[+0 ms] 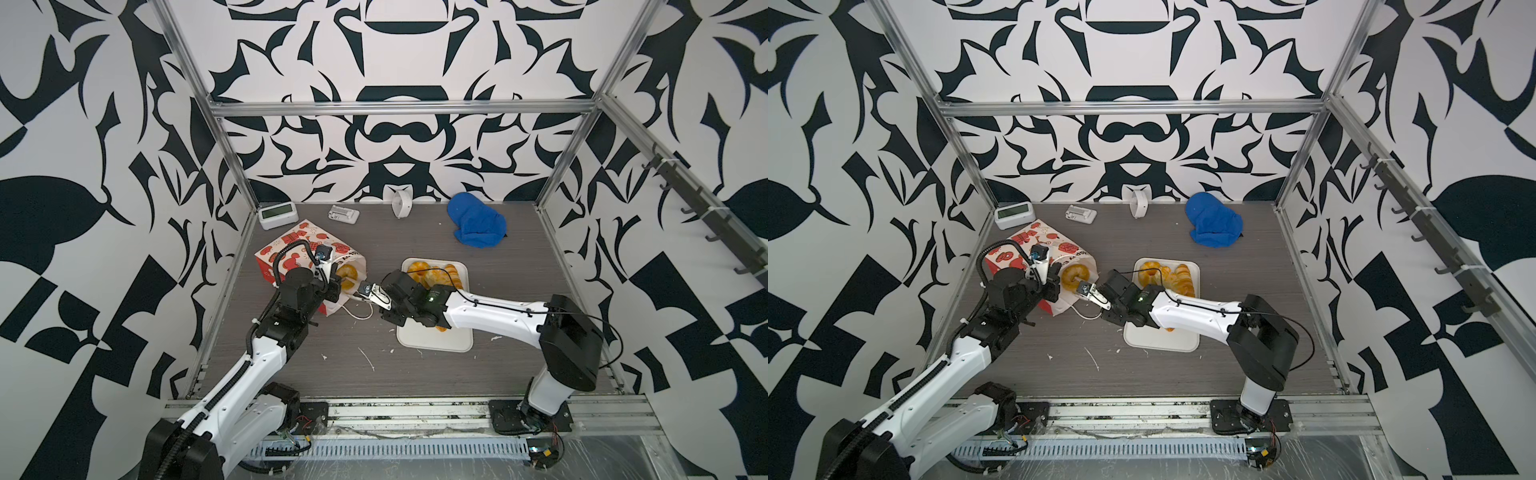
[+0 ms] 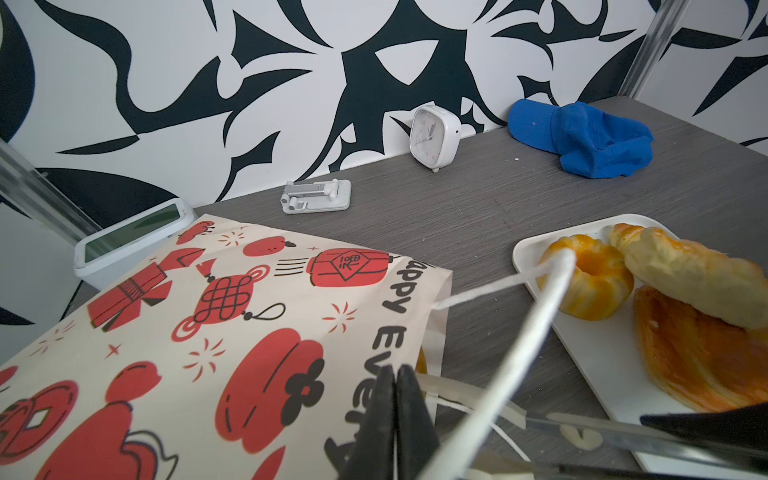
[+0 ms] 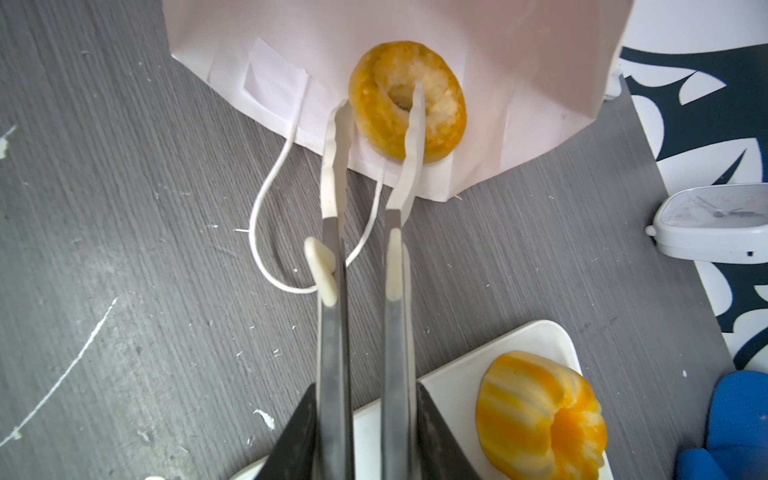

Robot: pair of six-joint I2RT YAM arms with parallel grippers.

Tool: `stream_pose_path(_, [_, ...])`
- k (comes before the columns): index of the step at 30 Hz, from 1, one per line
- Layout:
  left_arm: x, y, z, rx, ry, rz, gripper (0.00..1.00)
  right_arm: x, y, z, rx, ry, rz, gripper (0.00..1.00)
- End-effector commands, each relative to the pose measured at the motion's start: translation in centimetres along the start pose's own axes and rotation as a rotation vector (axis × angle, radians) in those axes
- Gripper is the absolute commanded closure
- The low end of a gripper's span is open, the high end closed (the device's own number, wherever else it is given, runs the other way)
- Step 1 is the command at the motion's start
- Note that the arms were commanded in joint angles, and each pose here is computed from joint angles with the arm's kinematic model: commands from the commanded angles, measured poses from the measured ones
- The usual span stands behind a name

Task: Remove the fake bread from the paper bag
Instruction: 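Pull the ring bread out of the bag mouth with the tongs, then carry the ring bread with the tongs toward the white tray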

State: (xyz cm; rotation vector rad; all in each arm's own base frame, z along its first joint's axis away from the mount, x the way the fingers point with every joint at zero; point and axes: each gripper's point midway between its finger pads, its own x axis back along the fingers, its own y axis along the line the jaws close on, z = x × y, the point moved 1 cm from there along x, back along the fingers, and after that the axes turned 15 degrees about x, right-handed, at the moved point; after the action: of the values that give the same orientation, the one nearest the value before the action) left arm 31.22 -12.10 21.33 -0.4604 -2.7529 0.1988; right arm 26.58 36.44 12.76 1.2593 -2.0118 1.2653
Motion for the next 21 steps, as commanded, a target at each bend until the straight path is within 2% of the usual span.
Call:
stream_pose_path(1, [0.2,-0.1,-0.7,0.012,-0.039,0.006,0.93,2.4,-3.1,-3.5,0.006,-0.097,0.094,0.65])
stream_pose_path(21, [0.2,-0.1,-0.5,0.012,-0.045,0.008,0.93,0.4,-1.7,-3.8,0.044,-0.057,-0.002,0.66])
